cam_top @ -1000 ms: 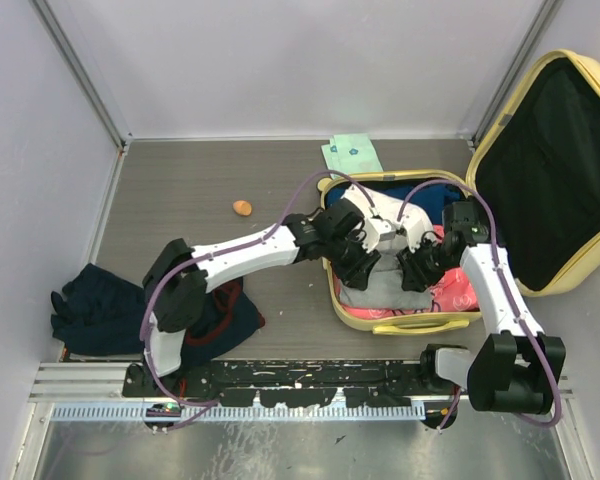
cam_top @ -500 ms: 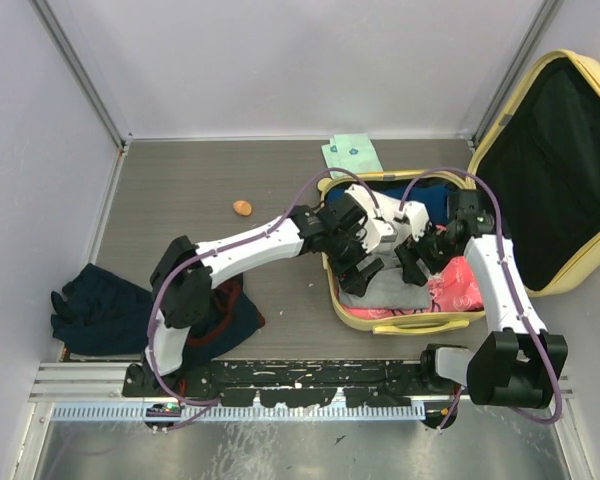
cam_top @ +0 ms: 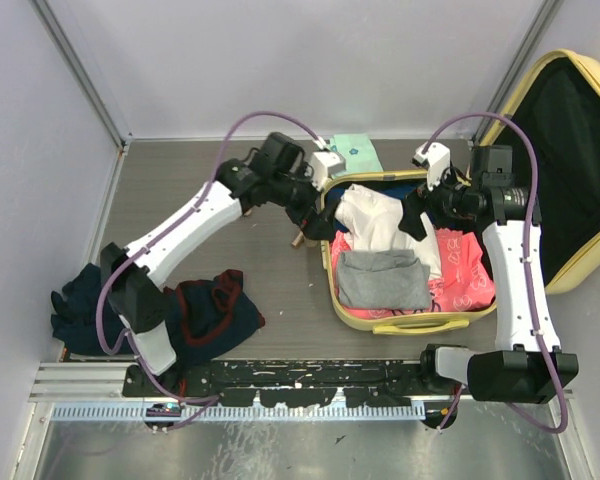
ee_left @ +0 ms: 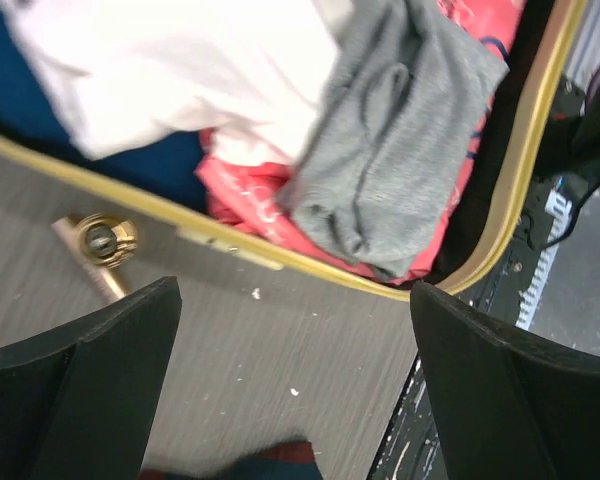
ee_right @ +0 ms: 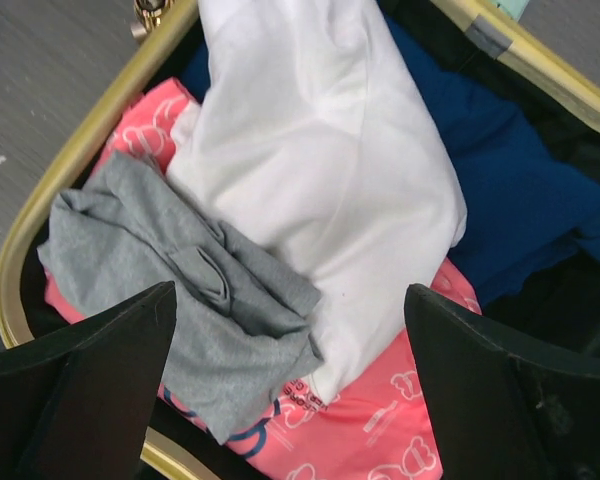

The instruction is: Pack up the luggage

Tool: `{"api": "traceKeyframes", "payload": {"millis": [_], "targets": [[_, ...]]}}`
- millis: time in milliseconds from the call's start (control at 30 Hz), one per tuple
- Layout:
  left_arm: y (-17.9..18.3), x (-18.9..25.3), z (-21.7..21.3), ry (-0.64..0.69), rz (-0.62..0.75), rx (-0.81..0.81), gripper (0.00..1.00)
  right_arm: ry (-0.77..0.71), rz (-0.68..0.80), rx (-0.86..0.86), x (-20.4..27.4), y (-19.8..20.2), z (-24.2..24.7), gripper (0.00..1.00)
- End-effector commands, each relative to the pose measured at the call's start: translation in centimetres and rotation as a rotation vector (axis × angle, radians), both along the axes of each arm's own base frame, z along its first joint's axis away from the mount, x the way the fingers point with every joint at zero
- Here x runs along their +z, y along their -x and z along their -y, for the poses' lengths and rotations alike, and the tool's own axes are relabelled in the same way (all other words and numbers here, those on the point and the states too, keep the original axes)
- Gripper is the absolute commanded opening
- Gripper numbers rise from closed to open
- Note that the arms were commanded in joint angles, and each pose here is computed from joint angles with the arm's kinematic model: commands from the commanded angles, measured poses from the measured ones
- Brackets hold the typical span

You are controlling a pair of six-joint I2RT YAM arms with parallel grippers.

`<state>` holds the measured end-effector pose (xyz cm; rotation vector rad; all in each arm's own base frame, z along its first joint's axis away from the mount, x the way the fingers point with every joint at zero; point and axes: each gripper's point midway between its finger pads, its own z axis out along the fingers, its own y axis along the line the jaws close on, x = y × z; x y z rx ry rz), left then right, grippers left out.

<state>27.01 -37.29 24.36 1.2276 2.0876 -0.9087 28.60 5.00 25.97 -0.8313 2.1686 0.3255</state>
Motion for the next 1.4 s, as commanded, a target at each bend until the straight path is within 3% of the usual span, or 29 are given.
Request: {"api": "traceKeyframes", "payload": {"millis": [0,267,400,633,833,1367], "targets": [[-3.9,4.7,-2.2,0.147,0.029,0.115,0.98,-0.135,0.077,-0.051,3.7,-2.5,-1.5,1.0],[-16.1,3.1,-5.7,0.213,-0.092,0.481,0.99,-0.291,0.146,-0.252,6.2,-7.0,-1.2,1.0],[-19.0,1.9,-6.2,0.255,-0.23,0.567,0.97,-0.374,0.129,-0.4,5.9,-12.3,-0.8,1.0],[-18.9,0.1,-7.7,0.252,-0.246,0.589,1.0,-0.305,0.165,-0.493,4.0,-21.9,-1.2,0.97],[-18.5,0.2,-9.6,0.241,-0.207,0.609,1.0,-0.285,0.063,-0.565,-1.8,-28.7,-1.8,0.95],[-17.2,-0.8,-12.9,0.224,-0.231,0.674,1.0,-0.184,0.003,-0.623,-14.6,-36.3,-2.9,0.98]]}}
